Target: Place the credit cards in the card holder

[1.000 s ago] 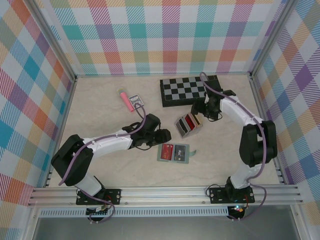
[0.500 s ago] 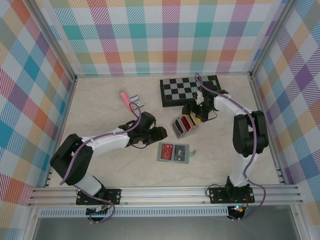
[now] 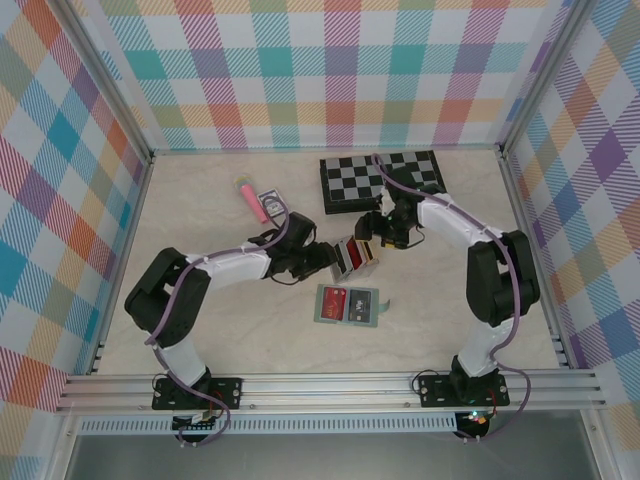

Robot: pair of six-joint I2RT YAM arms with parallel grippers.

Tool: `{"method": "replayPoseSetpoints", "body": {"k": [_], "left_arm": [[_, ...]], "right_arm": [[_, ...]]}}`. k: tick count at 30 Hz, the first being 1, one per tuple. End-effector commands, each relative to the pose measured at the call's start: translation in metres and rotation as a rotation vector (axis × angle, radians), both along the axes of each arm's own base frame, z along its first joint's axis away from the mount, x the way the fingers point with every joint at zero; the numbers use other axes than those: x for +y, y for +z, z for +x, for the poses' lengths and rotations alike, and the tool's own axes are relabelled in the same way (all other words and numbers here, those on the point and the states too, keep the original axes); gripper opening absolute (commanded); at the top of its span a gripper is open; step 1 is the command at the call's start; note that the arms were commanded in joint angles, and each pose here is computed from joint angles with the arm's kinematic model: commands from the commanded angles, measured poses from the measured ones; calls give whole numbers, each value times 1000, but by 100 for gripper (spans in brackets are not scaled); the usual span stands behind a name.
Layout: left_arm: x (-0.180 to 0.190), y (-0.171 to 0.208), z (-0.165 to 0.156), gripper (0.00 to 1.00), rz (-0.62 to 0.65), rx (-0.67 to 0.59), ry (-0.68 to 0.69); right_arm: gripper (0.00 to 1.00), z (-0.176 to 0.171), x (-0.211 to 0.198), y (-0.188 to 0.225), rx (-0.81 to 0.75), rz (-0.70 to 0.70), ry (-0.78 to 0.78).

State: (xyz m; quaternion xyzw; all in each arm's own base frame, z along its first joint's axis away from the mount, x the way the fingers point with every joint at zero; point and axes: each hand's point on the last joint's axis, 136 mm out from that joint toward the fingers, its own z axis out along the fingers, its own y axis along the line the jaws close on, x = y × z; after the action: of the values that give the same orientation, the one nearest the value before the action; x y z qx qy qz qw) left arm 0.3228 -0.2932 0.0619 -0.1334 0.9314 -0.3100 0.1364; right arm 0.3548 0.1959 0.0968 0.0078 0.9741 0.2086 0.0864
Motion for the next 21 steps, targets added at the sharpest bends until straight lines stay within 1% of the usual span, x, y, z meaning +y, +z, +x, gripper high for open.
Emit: {"method": "replayPoseSetpoints", "body": {"k": [1,3,6,10,13,15,16,21], "left_arm": [[-8,1,15,59,-45,4,14],[-13,-3,19,58,-66,14,14],[-12,-12,20,56,-50,35,18],[-8,-26,17,48,-19,61,27],[-2,-33,12,41,8,74,30],[2,-35,10,40,20,77,35],[3,-36,9,40,22,77,35],[2,-34,9,39,21,71,25]], "right_arm": [[73,3,-17,15,-67,-95,1],[73,2,-17,17,-73,-103,11],[72,-1,-17,17,-74,-124,24],[70,-2,-16,19,-104,-188,64],[69,-1,-18,19,-141,-295,105],[68,-1,-19,17,-159,-380,139],[67,0,-17,16,-165,-400,159],[65,0,-7,9,-152,-429,200]]}}
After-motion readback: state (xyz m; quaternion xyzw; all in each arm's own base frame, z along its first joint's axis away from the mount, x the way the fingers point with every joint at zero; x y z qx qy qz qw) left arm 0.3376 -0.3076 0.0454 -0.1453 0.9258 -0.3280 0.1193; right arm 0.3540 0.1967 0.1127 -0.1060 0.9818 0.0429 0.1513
